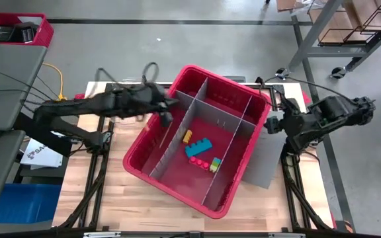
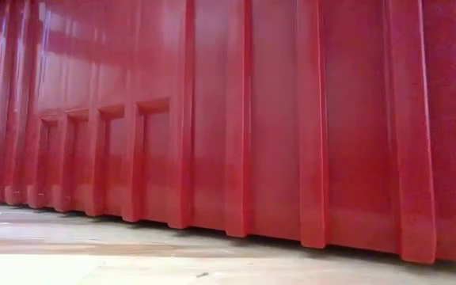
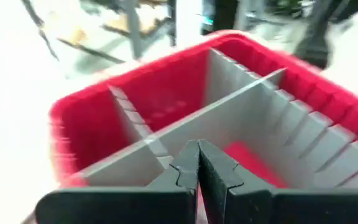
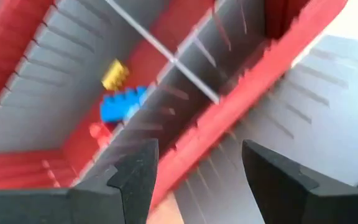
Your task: Sort Items/Unsort Items
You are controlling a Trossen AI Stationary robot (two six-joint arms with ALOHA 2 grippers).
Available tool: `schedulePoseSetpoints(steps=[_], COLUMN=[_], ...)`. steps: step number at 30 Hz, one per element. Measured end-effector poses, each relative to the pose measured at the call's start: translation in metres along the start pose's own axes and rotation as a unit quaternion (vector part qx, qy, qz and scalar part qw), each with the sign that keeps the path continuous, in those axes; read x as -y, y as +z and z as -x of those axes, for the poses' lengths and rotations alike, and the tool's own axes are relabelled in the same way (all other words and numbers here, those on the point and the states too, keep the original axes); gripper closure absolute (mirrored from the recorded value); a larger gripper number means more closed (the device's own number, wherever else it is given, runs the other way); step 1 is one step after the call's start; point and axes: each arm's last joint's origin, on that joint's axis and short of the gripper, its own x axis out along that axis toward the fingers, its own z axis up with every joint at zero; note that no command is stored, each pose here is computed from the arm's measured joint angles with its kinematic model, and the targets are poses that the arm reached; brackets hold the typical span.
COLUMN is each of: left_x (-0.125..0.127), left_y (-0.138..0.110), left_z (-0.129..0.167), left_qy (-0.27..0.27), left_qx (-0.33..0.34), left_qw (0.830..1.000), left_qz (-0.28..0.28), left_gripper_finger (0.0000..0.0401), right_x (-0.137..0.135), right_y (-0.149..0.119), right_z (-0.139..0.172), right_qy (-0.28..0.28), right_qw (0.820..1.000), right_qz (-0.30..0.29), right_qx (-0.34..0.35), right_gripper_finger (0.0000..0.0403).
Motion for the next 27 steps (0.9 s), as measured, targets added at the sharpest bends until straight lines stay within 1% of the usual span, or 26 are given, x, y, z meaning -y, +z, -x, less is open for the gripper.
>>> schedulePoseSetpoints(steps=[3, 5, 6, 8, 10, 11, 12, 13, 15, 17, 18, 20, 22, 24, 27], left_x=[-0.019, -0.031, -0.037, -0.049, -0.059, -0.063, -0.066, -0.068, -0.07, -0.07, -0.07, -0.067, -0.064, -0.059, -0.047], left_y=[-0.001, -0.008, -0.012, -0.023, -0.034, -0.042, -0.05, -0.059, -0.078, -0.093, -0.1, -0.112, -0.122, -0.129, -0.135], left_z=[0.03, 0.044, 0.049, 0.056, 0.061, 0.061, 0.059, 0.057, 0.054, 0.051, 0.049, 0.042, 0.036, 0.032, 0.031], left_qy=[0.075, 0.126, 0.145, 0.171, 0.192, 0.196, 0.195, 0.189, 0.181, 0.189, 0.193, 0.194, 0.181, 0.156, 0.116], left_qx=[-0.007, -0.042, -0.064, -0.116, -0.167, -0.198, -0.232, -0.267, -0.325, -0.358, -0.365, -0.37, -0.37, -0.369, -0.375], left_qw=[0.995, 0.986, 0.982, 0.974, 0.964, 0.959, 0.951, 0.944, 0.927, 0.913, 0.91, 0.908, 0.911, 0.916, 0.919], left_qz=[-0.068, -0.097, -0.102, -0.097, -0.072, -0.06, -0.053, -0.052, -0.051, -0.049, -0.047, -0.041, -0.027, -0.004, 0.037], left_gripper_finger=[0.0401, 0.0401, 0.0401, 0.0401, 0.0401, 0.0401, 0.0401, 0.0401, 0.0401, 0.0401, 0.0401, 0.0401, 0.0401, 0.0401, 0.0401], right_x=[-0.007, -0.013, -0.016, -0.02, -0.022, -0.023, -0.024, -0.024, -0.023, -0.023, -0.022, -0.021, -0.021, -0.02, -0.017], right_y=[-0.008, -0.016, -0.019, -0.024, -0.028, -0.029, -0.029, -0.028, -0.027, -0.026, -0.026, -0.024, -0.021, -0.017, -0.009], right_z=[-0.013, -0.025, -0.03, -0.04, -0.052, -0.059, -0.064, -0.069, -0.075, -0.082, -0.084, -0.088, -0.09, -0.091, -0.094], right_qy=[-0.034, -0.06, -0.074, -0.097, -0.125, -0.139, -0.151, -0.162, -0.179, -0.192, -0.198, -0.208, -0.212, -0.218, -0.231], right_qw=[0.998, 0.994, 0.992, 0.989, 0.987, 0.986, 0.985, 0.984, 0.982, 0.979, 0.977, 0.976, 0.975, 0.975, 0.972], right_qz=[0.011, 0.024, 0.031, 0.046, 0.054, 0.056, 0.057, 0.056, 0.052, 0.057, 0.061, 0.061, 0.057, 0.048, 0.04], right_qx=[-0.056, -0.085, -0.093, -0.097, -0.082, -0.071, -0.059, -0.048, -0.043, -0.043, -0.043, -0.035, -0.024, -0.013, 0.007], right_gripper_finger=[0.0182, 0.0194, 0.0207, 0.0249, 0.0313, 0.0351, 0.0376, 0.0387, 0.0387, 0.0396, 0.0399, 0.0399, 0.0401, 0.0402, 0.0402])
